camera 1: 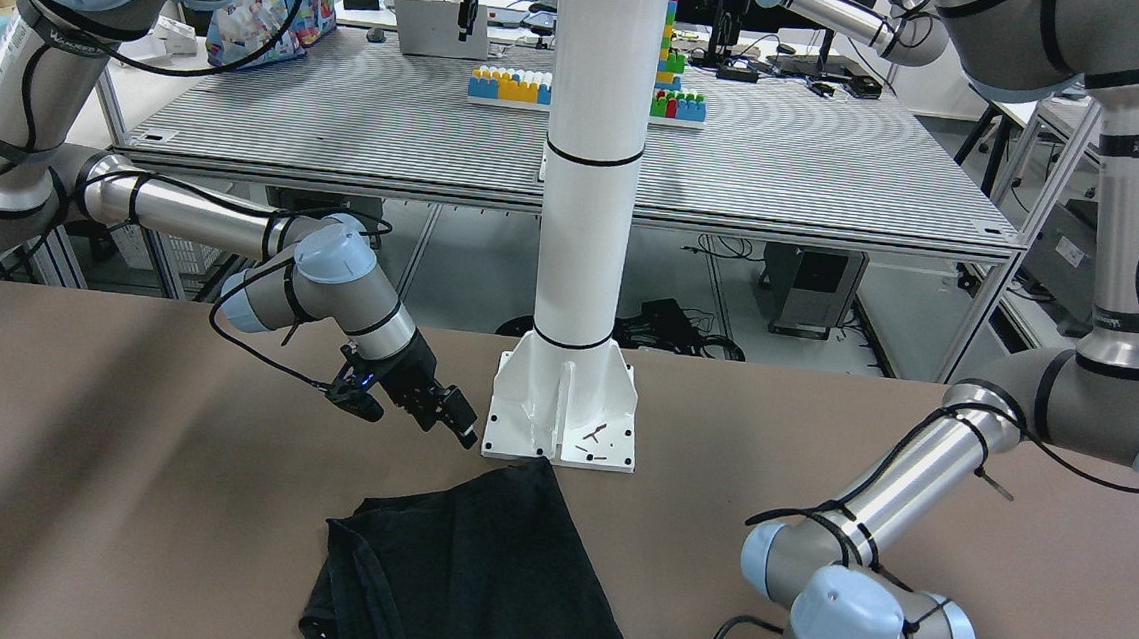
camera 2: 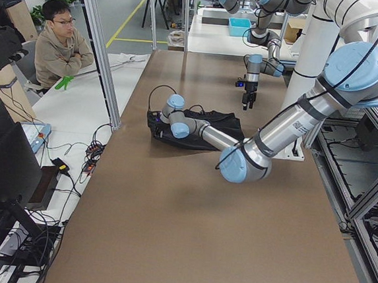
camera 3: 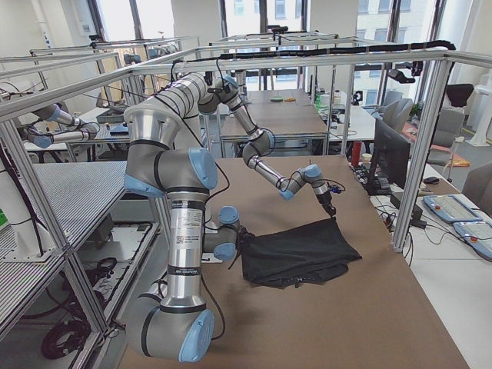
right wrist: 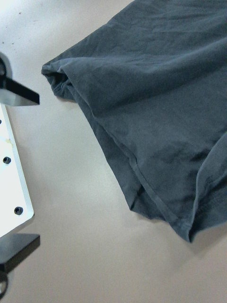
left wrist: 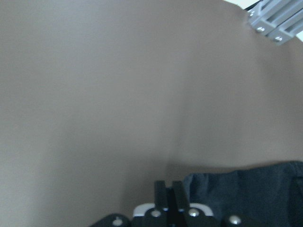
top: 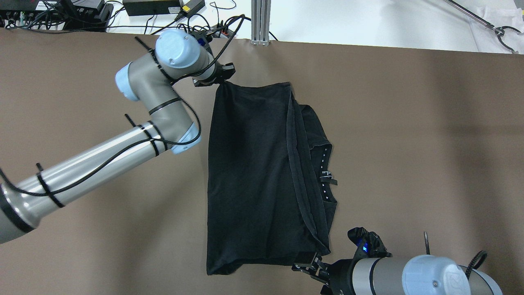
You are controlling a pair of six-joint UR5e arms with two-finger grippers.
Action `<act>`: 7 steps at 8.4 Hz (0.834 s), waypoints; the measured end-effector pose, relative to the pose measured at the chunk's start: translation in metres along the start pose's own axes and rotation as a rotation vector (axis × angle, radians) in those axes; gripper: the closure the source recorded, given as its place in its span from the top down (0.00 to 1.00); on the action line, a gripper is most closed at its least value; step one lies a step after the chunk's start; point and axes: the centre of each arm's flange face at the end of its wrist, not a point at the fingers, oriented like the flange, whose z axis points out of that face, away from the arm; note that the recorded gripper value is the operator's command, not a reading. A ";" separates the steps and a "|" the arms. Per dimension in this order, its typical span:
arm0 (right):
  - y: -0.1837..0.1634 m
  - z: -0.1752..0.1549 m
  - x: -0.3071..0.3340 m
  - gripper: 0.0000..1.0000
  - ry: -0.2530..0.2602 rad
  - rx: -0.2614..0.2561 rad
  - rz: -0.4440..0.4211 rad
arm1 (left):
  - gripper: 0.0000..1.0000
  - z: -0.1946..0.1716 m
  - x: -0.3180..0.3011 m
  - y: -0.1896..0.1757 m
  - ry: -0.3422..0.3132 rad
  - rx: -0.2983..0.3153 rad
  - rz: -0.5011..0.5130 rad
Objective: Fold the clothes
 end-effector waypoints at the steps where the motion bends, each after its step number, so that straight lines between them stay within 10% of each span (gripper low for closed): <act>1: -0.002 -0.001 -0.001 0.95 -0.003 0.005 -0.009 | 0.00 0.004 0.036 -0.007 -0.006 0.003 -0.001; 2: -0.004 -0.001 -0.001 0.95 -0.006 0.013 -0.015 | 0.98 0.007 0.059 -0.010 -0.008 0.006 0.000; 7: -0.032 0.013 0.003 0.89 0.074 0.143 -0.096 | 1.00 0.008 0.060 -0.027 0.018 0.040 0.040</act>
